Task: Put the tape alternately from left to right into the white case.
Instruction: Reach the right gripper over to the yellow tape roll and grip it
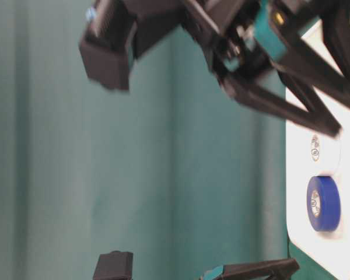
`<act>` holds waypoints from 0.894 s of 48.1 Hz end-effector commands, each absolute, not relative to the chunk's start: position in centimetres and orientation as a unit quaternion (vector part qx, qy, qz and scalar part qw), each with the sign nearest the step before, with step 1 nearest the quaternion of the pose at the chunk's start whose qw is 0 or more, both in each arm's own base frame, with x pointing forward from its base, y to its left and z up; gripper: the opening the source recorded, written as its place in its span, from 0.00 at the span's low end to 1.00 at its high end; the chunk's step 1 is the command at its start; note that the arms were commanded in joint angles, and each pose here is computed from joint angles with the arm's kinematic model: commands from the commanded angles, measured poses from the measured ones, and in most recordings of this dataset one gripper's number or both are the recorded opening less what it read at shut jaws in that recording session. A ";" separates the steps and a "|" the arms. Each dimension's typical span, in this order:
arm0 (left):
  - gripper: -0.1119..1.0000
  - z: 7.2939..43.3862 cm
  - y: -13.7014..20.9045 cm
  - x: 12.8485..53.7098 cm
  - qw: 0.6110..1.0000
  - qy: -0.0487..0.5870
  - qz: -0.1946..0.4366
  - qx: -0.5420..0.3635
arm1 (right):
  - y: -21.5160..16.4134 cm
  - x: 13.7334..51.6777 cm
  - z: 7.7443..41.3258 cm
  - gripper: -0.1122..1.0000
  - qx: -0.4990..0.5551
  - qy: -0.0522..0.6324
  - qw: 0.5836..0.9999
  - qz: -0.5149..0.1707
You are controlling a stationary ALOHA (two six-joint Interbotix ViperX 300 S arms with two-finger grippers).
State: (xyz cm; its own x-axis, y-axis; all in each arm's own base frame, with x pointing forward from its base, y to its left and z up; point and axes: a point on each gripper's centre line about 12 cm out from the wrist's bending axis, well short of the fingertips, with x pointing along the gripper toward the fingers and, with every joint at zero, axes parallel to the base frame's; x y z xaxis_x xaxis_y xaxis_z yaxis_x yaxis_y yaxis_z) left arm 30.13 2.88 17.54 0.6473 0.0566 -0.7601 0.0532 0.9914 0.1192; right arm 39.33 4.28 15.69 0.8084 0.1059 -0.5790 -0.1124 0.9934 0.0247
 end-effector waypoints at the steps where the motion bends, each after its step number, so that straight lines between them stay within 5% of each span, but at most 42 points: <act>1: 0.94 18.2 2.8 30.1 0.909 0.412 0.001 0.066 | 5.0 40.9 16.9 0.74 -0.010 0.289 0.955 0.064; 43: 0.94 18.1 2.8 29.8 0.908 0.414 0.001 0.066 | 7.4 51.1 14.1 0.74 -0.044 0.350 0.934 0.057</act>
